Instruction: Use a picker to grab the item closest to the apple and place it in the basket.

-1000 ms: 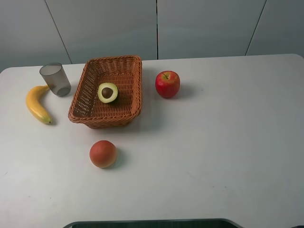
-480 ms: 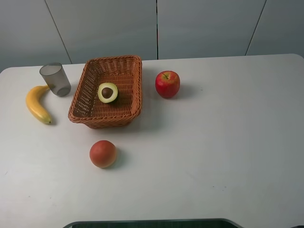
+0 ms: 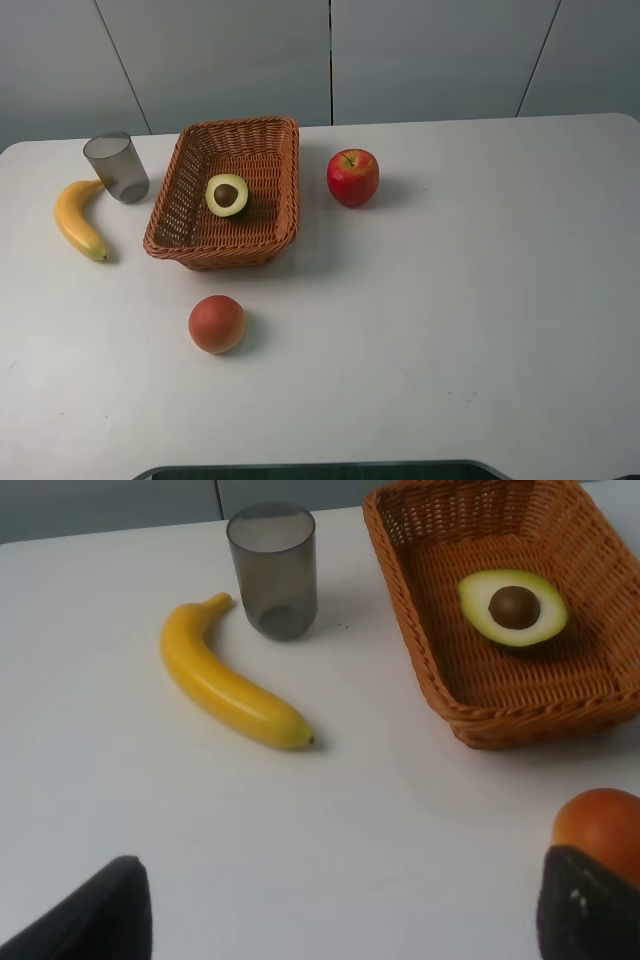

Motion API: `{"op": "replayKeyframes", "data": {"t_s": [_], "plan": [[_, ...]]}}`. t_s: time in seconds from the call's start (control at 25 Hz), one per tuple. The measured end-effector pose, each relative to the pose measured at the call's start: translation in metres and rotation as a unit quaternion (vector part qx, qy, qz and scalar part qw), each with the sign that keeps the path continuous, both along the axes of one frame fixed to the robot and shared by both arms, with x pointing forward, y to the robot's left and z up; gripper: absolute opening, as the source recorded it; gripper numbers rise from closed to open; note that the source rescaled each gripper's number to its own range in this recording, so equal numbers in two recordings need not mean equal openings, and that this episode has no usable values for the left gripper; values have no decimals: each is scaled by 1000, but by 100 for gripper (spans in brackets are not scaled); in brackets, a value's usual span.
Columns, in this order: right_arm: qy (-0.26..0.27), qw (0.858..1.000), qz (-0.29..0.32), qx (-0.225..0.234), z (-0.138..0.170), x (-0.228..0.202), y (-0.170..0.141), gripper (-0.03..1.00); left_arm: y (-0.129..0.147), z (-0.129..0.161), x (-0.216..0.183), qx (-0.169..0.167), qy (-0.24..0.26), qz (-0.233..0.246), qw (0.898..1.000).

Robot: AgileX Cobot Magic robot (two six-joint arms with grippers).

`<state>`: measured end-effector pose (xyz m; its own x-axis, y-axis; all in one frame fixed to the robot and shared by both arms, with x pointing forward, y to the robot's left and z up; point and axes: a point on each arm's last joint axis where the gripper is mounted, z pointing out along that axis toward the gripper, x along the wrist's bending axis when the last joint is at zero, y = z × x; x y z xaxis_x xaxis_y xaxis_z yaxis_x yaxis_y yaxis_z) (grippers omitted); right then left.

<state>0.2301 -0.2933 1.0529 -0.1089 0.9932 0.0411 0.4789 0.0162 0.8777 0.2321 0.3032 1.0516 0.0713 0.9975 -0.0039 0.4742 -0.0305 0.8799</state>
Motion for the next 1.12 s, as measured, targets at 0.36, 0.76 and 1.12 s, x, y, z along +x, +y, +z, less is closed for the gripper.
{"op": "replayKeyframes", "data": {"t_s": [0.36, 0.76, 1.12], "plan": [[-1, 1000, -1, 1, 0, 0, 0, 100, 0, 0, 0, 0, 0, 0, 1000], [-2, 1000, -1, 1, 0, 0, 0, 100, 0, 0, 0, -1, 0, 0, 1000], [-2, 1000, -1, 1, 0, 0, 0, 100, 0, 0, 0, -2, 0, 1, 1000]]}}
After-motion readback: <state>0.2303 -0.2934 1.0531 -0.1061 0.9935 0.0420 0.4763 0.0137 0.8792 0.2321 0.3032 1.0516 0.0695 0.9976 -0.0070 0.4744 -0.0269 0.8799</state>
